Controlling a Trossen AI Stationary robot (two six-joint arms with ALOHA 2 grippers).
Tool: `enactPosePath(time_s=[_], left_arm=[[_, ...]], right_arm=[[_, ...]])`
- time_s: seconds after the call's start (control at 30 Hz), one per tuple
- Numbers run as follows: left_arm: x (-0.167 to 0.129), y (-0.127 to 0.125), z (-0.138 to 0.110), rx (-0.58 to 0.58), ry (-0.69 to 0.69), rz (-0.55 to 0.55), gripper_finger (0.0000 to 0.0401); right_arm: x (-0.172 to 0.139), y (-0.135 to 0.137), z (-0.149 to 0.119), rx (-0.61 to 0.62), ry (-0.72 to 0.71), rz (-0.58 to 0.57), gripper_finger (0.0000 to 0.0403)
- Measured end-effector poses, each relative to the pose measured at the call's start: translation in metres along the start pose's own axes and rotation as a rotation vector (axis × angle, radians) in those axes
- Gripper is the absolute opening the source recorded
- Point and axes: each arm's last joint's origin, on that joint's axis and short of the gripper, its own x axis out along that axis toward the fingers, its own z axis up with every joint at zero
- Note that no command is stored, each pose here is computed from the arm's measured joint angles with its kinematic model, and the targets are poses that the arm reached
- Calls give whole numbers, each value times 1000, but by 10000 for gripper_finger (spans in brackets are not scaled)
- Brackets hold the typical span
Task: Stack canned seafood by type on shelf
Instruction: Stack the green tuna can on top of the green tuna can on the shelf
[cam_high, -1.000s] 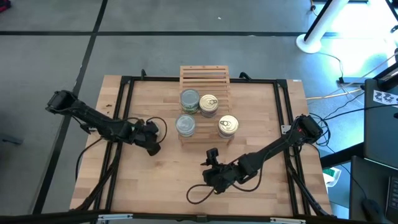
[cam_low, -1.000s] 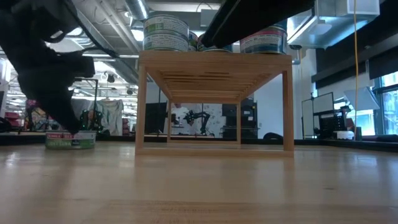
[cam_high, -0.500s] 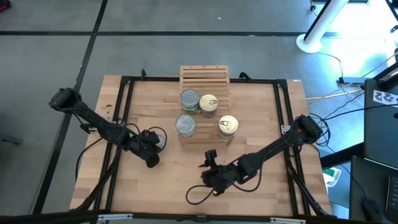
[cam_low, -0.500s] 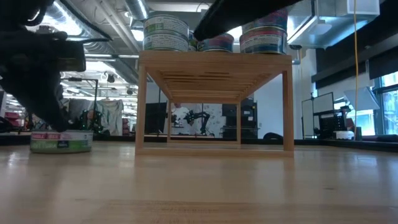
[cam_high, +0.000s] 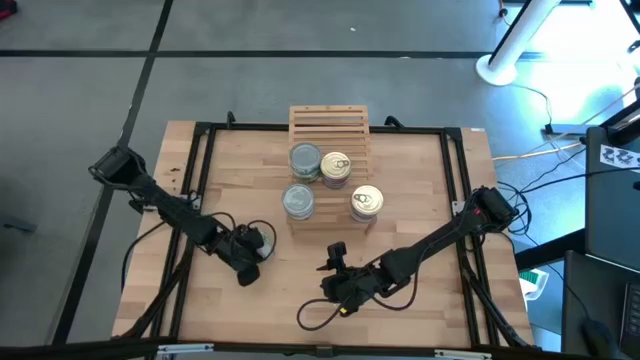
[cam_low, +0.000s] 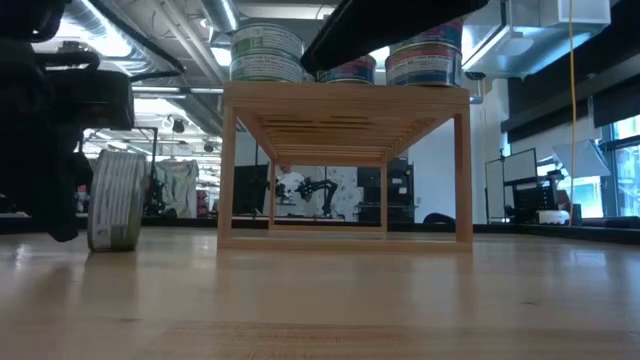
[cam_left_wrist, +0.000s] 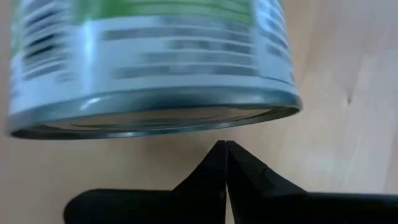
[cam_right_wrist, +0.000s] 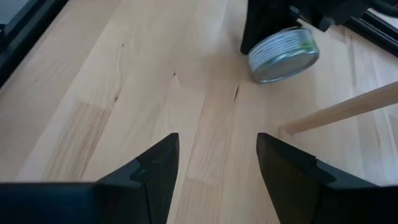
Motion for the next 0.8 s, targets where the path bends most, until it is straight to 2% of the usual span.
enactPosePath(time_s=[0.3, 0.63, 0.8], left_arm=[[0, -10, 4, 34, -9, -16, 0], [0, -10, 4, 46, -9, -9, 0], [0, -9, 5, 57, -30, 4, 0]], right_arm=[[1, -1, 2, 31, -17, -15, 216], [55, -4, 4, 504, -204, -47, 216], [81, 0, -5, 626, -248, -101, 216]])
